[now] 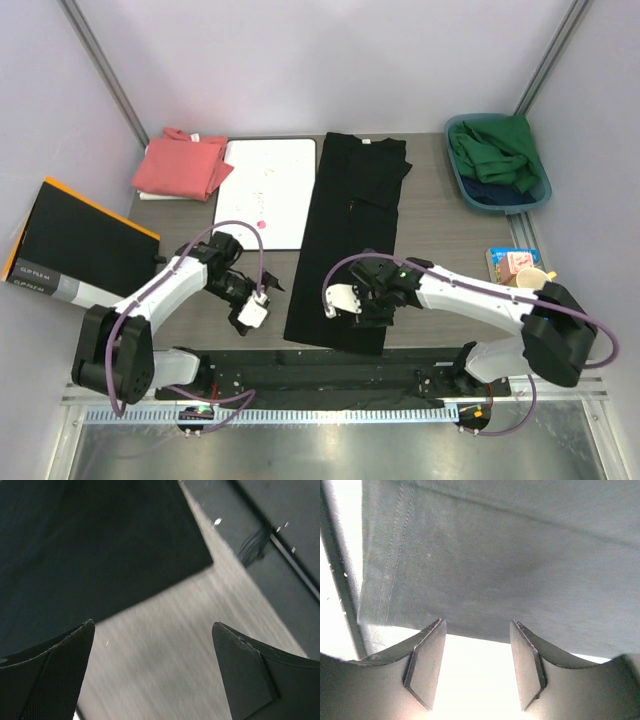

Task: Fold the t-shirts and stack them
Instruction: Rotate the tshirt 90 degrees

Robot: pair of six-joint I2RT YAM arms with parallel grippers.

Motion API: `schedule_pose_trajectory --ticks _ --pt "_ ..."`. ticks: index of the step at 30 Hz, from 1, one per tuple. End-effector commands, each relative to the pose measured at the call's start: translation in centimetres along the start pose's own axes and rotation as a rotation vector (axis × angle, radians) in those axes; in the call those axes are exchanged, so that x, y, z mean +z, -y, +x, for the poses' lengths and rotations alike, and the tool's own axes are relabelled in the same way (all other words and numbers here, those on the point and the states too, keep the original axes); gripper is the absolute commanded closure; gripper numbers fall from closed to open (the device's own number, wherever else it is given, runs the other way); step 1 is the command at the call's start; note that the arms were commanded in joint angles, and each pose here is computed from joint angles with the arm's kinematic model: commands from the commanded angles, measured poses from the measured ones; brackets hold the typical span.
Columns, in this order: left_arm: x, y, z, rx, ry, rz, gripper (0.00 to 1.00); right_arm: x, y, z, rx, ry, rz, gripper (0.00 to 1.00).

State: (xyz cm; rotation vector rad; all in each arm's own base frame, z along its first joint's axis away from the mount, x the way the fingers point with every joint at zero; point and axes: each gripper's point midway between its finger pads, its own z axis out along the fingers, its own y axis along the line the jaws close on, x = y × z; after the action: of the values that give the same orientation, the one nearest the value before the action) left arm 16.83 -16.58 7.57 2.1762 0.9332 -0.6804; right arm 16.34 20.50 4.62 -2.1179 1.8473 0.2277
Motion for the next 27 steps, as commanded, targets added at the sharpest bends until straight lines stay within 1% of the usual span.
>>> schedule_pose_trajectory --ticks 1,3,4,5,9,11,13,15,17,20,22,24,25,27 --pt "1.2 -2.2 -2.1 0.397 0.104 -0.015 0.00 -2.2 0.5 -1.5 -0.127 0.097 0.045 0.38" --pt "1.9 -2.0 -2.2 0.414 0.128 0.008 0.00 -2.4 -0.5 -1.0 -0.203 0.098 0.012 0.36" --pt "2.1 -2.0 -2.3 0.451 0.137 0.011 0.00 -2.6 -1.0 -0.6 -0.228 0.104 0.009 0.36" --pt "2.5 -1.8 -2.1 0.454 0.148 0.027 0.00 -2.6 -1.4 -0.5 -0.286 0.109 -0.003 0.36" --pt "3.9 -1.6 -1.9 0.508 0.178 0.065 0.00 -2.5 -3.1 0.8 -0.392 0.088 -0.068 0.34" --pt "4.3 -1.9 -1.7 0.535 0.183 0.066 0.00 -2.2 -3.8 1.4 -0.419 0.074 -0.104 0.31" --pt "4.8 -1.8 -1.7 0.537 0.195 0.074 0.00 -2.1 -4.4 1.4 -0.484 0.093 -0.130 0.30" --pt "5.3 -1.9 -1.5 0.539 0.200 0.077 0.00 -2.2 -5.0 1.2 -0.548 0.124 -0.149 0.20" --pt "5.7 -2.0 -1.6 0.560 0.205 0.074 0.00 -2.1 -5.9 1.2 -0.596 0.141 -0.163 0.15" --pt "6.3 -2.4 -1.7 0.574 0.215 0.062 0.00 -1.9 -7.0 0.7 -0.664 0.173 -0.161 0.11" --pt "6.8 -2.5 -1.8 0.573 0.220 0.065 0.00 -1.7 -7.8 0.5 -0.684 0.184 -0.157 0.10" --pt "7.2 -2.7 -1.9 0.583 0.221 0.060 0.00 -1.4 -7.5 -0.4 -0.684 0.204 -0.110 0.10" --pt "7.3 -2.6 -1.9 0.582 0.222 0.063 0.00 -1.0 -7.7 -0.1 -0.668 0.190 -0.105 0.10" --pt "7.5 -2.7 -2.0 0.590 0.223 0.064 0.00 -0.6 -7.4 -1.5 -0.672 0.223 -0.048 0.13"
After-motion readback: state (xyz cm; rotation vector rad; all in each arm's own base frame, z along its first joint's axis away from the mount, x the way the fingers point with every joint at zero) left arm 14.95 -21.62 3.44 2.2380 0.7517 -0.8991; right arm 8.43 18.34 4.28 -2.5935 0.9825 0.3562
